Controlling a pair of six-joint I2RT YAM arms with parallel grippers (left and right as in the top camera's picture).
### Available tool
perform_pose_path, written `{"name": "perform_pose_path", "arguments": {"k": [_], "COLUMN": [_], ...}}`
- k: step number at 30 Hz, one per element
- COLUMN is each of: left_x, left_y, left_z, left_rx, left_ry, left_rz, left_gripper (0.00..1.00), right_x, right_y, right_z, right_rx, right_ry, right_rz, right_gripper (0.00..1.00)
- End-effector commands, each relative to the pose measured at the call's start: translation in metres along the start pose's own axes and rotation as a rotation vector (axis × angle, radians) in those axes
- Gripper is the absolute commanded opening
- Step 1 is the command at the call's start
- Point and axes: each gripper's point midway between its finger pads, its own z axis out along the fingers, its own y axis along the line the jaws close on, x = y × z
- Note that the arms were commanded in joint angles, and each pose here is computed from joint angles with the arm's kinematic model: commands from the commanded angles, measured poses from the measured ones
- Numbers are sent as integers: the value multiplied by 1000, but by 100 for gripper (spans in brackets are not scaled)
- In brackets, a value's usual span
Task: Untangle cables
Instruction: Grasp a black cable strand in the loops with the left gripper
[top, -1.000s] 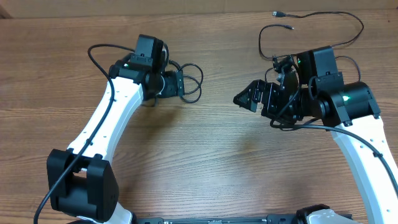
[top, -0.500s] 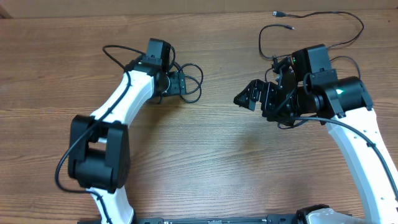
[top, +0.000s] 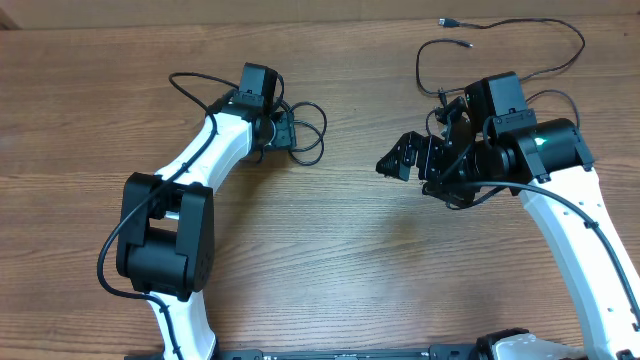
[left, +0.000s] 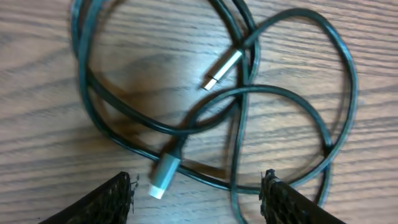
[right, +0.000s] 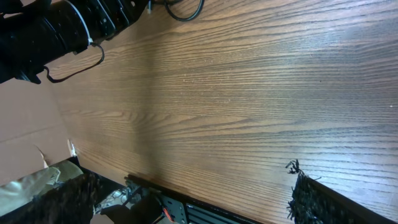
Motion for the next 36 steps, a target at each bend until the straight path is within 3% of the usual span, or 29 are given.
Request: {"name": "perform_pose_path", "arguments": {"k": [1,11,16,20,24,29,36], "left_x": [15,32,32,40,39,38,53], "left_y": [-24,-50,-27,-20,-21,-25,-22], "left_z": [5,6,6,5,5,10,30], "left_rx": [99,76,-84,-114,-109,-92,-99], "left_ry": [61,74,27,57,54,49,114], "left_rz": [-43,-100,-120,-203,-233,-237,-241], "left_gripper": [65,62,63,63,63,55,54], "right_x": [0,-1,0,3,2,2,2], "right_y": [-1,-6,-6,-10,-10,-10,-10], "right_z": [1,1,1,0,0,0,0], "right_rx": [4,29,33,49,52,52,53], "right_ry": [-3,-12,-5,3,-1,0,0], "right_rz": [-8,-6,-25,-55,-56,-56,-55], "right_gripper": [100,100,100,100,100,100,100]}}
